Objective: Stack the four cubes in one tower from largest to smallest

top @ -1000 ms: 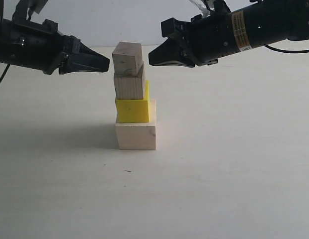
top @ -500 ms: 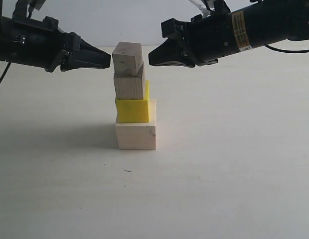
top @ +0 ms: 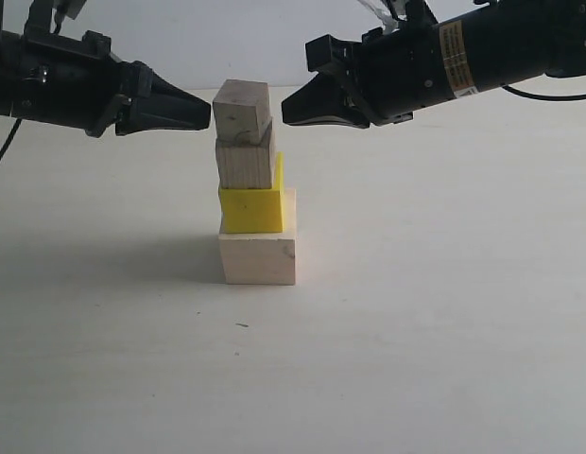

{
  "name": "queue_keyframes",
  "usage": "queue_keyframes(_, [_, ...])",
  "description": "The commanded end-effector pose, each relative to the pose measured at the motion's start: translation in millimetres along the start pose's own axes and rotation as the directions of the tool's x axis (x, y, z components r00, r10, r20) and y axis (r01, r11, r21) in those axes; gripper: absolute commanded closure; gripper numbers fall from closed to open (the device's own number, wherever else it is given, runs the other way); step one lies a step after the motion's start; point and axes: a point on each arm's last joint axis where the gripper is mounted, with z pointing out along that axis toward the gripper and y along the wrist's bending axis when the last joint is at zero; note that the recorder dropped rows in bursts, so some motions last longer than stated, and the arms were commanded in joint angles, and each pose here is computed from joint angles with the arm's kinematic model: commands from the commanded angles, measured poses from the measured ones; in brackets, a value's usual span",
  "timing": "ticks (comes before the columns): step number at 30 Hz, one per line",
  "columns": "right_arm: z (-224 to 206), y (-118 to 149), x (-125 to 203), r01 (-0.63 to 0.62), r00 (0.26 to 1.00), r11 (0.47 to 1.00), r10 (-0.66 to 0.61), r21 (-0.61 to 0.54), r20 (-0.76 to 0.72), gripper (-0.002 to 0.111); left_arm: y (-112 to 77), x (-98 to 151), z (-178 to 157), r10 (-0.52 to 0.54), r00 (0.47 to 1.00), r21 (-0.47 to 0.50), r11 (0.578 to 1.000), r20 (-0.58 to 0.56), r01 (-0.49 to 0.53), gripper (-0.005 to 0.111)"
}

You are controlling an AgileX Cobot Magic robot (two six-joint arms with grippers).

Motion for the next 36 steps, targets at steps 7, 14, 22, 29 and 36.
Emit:
queue_keyframes(7, [0.3, 0.8, 0.9, 0.008, 1.0, 1.0, -0.008, -0.005, -0.003, 0.108, -2.7, -2.0, 0.0, 0.009, 1.0, 0.02, 1.0, 0.002, -0.009, 0.107])
queue_keyframes(14, [0.3, 0.8, 0.9, 0.008, 1.0, 1.0, -0.008, -0.005, -0.003, 0.108, -3.0, -0.6, 0.0, 0.02, 1.0, 0.022, 1.0, -0.013, -0.02, 0.107])
queue_keyframes(22, [-0.1, 1.4, 0.7, 0.011, 1.0, 1.0, -0.011, -0.006, -0.002, 0.108, -3.4, -0.5, 0.0, 0.02, 1.0, 0.027, 0.999, -0.015, -0.02, 0.107])
queue_keyframes(29, [-0.6, 1.9, 0.4, 0.013, 1.0, 1.0, -0.013, -0.006, 0.0, 0.108, -2.1, -0.1, 0.0, 0.026, 0.999, 0.014, 1.0, -0.019, -0.026, 0.107])
queue_keyframes(36, [-0.6, 1.9, 0.4, 0.013, 1.0, 1.0, -0.013, -0.006, 0.0, 0.108, 1.8, -1.9, 0.0, 0.02, 1.0, -0.03, 0.999, -0.001, -0.02, 0.107])
